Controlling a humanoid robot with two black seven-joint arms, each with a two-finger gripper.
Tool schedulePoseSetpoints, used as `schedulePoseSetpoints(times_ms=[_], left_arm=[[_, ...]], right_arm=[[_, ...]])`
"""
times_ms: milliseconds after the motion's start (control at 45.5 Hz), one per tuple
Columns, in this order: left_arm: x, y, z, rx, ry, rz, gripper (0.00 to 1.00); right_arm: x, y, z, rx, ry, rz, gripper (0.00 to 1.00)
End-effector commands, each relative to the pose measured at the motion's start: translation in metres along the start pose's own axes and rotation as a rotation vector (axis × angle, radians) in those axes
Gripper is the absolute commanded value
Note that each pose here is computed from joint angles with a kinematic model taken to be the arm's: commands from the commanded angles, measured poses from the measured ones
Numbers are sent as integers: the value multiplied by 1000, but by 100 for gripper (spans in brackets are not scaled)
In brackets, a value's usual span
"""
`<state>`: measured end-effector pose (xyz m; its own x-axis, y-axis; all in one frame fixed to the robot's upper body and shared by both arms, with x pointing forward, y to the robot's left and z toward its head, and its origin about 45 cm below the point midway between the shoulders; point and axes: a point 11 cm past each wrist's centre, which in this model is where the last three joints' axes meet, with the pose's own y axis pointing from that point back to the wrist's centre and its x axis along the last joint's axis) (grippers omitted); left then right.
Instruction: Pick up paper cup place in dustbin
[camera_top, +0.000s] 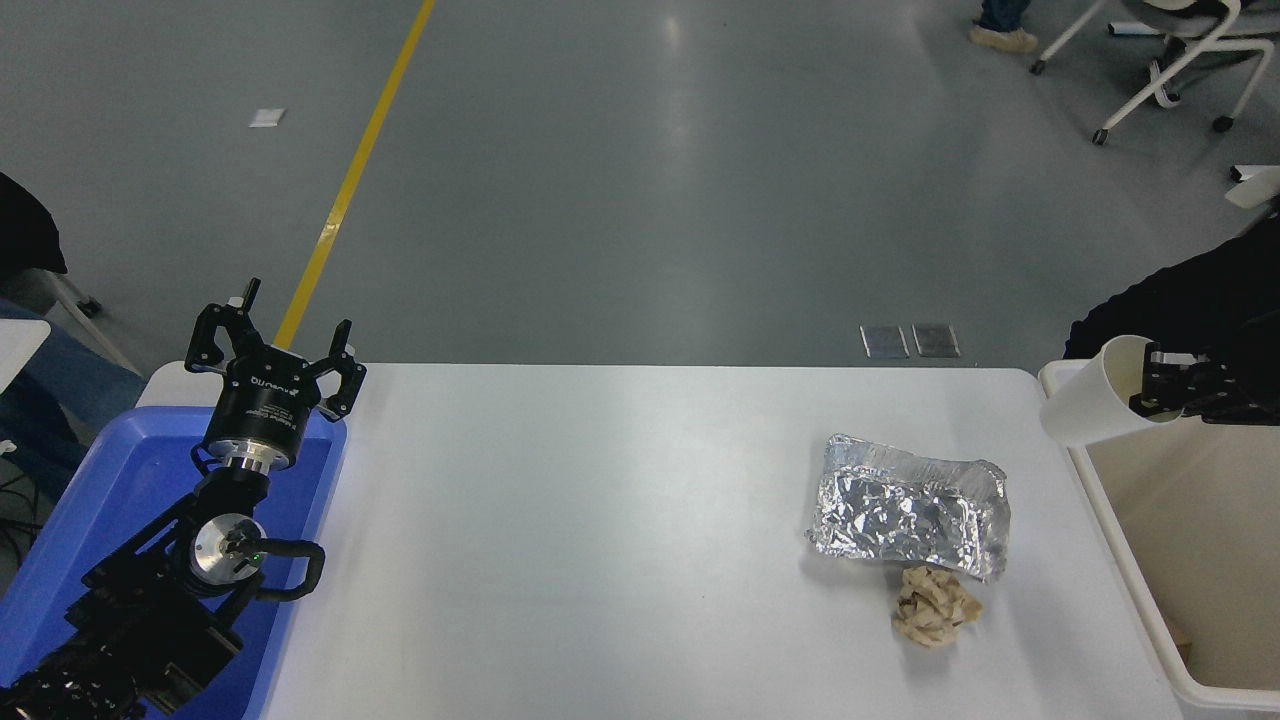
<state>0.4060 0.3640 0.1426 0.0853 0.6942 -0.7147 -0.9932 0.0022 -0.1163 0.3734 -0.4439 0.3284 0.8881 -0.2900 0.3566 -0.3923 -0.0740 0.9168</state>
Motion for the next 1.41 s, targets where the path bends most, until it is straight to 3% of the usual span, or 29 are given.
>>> schedulePoseSetpoints(times_ms=[0,505,967,1385], left_arm=[[0,0,0,0,-1,1,98],[0,0,0,-1,0,0,98],[0,0,0,-1,0,0,98],[0,0,0,-1,0,0,98]], right_arm=[[27,50,-31,57,34,42,0],[29,48,-27,47,31,51,0],[46,-45,83,-124,-149,299,0],[16,-93,145,-189,-363,491,0]])
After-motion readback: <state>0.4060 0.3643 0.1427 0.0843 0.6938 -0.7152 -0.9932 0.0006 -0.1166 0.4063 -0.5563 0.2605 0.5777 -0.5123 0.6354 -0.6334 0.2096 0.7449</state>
